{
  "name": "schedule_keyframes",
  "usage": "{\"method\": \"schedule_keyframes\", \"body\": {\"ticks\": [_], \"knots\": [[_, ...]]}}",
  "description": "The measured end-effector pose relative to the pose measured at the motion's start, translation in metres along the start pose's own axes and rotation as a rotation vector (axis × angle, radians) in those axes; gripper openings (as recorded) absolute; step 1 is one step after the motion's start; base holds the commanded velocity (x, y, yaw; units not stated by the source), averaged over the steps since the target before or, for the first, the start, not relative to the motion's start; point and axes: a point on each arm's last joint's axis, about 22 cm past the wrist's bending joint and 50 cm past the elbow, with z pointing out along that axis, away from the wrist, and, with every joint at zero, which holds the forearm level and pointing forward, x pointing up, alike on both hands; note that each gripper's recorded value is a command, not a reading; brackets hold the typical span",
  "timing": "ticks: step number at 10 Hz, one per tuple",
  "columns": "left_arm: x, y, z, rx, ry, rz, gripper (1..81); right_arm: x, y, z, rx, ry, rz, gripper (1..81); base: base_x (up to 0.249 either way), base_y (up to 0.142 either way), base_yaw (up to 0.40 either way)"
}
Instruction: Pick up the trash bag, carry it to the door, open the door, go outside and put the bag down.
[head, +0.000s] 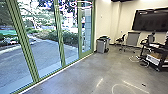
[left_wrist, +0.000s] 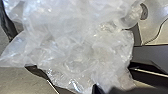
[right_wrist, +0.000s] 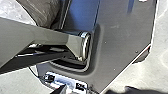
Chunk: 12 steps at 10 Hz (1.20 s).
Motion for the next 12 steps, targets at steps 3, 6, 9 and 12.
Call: {"method": "schedule_keyframes", "body": {"ticks": [3, 6, 9, 12], "knots": [[0.0004, 0.0, 0.0, 0.0, 0.0, 0.001, 1.0, 0.0, 0.0, 0.0, 0.0, 0.0, 0.0, 81.1, 0.143, -0.067, 0.0], [0.0004, 0.0011, 0.0003, -0.001, 0.0, 0.001, 1.0, -0.0004, 0.0019, -0.0005, -0.002, -0.001, 0.001, 81.1, 0.143, 0.0, 0.0], [0.0003, -0.0004, -0.0001, 0.0, 0.0, 0.001, 1.0, 0.0003, 0.0001, 0.0, 0.0, 0.0, 0.0, 81.1, 0.143, 0.0, 0.0], [0.0004, 0.0003, 0.0001, 0.0, 0.0, 0.001, 1.0, 0.0001, 0.0003, -0.0001, -0.001, -0.001, 0.0, 81.1, 0.143, 0.0, 0.0]]}}
